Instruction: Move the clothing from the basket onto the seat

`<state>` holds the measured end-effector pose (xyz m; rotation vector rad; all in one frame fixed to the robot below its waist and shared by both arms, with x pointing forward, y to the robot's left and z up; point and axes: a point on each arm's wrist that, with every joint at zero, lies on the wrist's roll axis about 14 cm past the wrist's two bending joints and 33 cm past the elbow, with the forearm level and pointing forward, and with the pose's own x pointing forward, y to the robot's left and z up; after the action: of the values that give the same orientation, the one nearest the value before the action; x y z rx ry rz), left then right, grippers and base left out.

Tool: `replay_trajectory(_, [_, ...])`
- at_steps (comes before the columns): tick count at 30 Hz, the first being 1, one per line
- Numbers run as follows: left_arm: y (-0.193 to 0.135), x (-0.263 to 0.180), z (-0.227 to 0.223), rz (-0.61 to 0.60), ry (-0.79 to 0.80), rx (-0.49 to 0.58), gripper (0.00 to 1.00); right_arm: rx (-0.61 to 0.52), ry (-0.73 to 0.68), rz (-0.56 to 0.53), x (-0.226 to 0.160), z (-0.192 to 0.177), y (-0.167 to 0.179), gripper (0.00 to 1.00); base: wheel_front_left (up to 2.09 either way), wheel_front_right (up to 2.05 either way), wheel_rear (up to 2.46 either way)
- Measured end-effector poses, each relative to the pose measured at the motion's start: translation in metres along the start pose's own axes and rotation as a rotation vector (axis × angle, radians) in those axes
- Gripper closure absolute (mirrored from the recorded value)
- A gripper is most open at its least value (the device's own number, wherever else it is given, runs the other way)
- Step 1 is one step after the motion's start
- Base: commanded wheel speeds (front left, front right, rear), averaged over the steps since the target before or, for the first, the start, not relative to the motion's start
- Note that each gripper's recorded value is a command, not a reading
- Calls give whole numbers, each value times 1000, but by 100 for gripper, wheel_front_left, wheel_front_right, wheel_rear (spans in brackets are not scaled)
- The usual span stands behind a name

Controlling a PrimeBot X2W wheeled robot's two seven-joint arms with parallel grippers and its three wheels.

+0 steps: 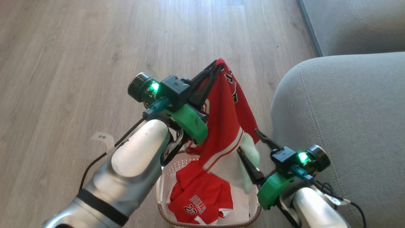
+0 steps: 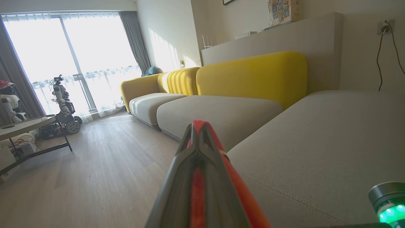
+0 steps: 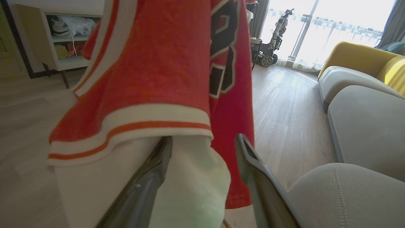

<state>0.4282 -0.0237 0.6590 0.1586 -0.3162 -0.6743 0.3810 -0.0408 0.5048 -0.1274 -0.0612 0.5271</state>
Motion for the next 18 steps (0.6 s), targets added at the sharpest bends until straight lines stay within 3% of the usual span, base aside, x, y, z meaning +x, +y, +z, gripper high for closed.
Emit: replay_trajectory(18, [-2, -5, 8, -2, -8, -4, 100, -166, 18, 194, 36, 13, 24, 0, 0, 0, 0])
